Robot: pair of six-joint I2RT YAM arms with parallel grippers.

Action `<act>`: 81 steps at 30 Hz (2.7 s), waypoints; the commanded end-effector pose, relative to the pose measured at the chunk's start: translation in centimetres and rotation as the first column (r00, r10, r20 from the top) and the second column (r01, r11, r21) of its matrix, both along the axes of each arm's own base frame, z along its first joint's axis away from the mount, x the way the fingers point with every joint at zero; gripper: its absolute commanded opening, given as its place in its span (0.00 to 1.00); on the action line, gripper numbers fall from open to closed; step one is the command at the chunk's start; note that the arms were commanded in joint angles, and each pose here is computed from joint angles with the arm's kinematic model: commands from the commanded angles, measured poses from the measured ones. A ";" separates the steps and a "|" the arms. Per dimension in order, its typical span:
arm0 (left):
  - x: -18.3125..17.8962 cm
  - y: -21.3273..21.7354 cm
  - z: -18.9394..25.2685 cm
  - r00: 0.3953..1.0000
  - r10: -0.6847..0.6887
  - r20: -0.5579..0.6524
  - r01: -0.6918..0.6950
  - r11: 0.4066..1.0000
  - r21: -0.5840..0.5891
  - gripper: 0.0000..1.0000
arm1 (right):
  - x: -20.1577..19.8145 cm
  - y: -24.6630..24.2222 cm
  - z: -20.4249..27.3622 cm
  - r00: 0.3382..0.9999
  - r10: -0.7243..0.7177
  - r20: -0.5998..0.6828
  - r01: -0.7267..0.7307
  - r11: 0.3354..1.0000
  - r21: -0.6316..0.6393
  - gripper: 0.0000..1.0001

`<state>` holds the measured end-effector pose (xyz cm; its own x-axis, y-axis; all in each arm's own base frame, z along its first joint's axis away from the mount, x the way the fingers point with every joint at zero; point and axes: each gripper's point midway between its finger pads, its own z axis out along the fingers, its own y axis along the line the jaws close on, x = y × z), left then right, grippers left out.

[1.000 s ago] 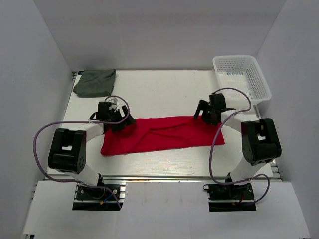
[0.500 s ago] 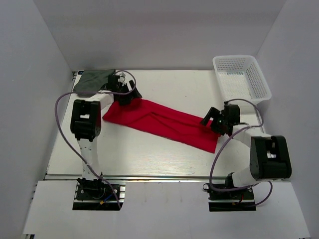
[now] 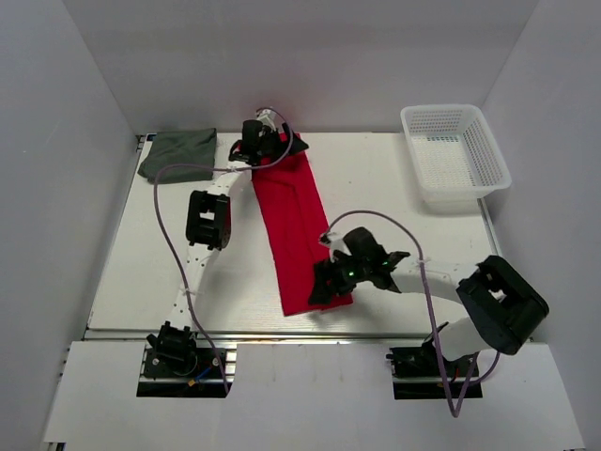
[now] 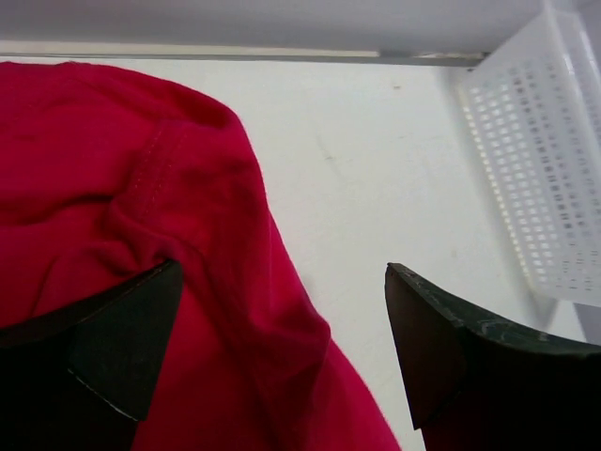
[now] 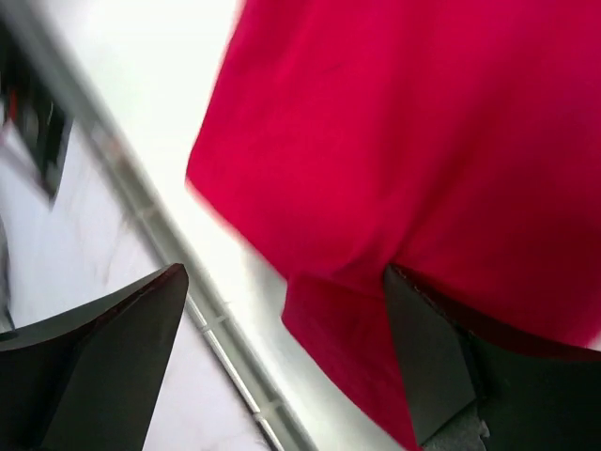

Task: Fold and stack the t-shirts
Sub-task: Rotate the tshirt 90 degrees, then grab the bottom of the folded rectangular tshirt with both arms

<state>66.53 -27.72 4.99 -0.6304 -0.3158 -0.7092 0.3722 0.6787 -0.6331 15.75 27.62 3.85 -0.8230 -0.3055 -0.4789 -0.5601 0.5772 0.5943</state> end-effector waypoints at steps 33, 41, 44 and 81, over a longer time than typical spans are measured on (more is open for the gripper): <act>-14.5 0.5 29.1 0.959 -0.012 0.285 -0.048 0.978 0.204 1.00 | -2.2 5.0 4.9 0.836 0.354 0.418 -0.275 0.931 -0.240 0.90; -31.4 11.4 15.7 0.960 0.280 -0.028 -0.257 0.912 0.318 1.00 | -4.9 3.5 2.2 0.860 0.403 0.314 -0.310 0.900 -0.307 0.90; -37.1 12.1 11.6 0.961 0.232 -0.151 -0.175 0.932 0.319 1.00 | -5.7 2.6 1.3 0.885 0.367 0.285 -0.287 0.914 -0.286 0.90; -54.0 11.3 -2.7 0.763 0.023 -0.646 0.213 0.935 0.284 0.84 | -5.9 0.3 -2.1 0.908 0.289 0.302 -0.131 0.883 -0.451 0.83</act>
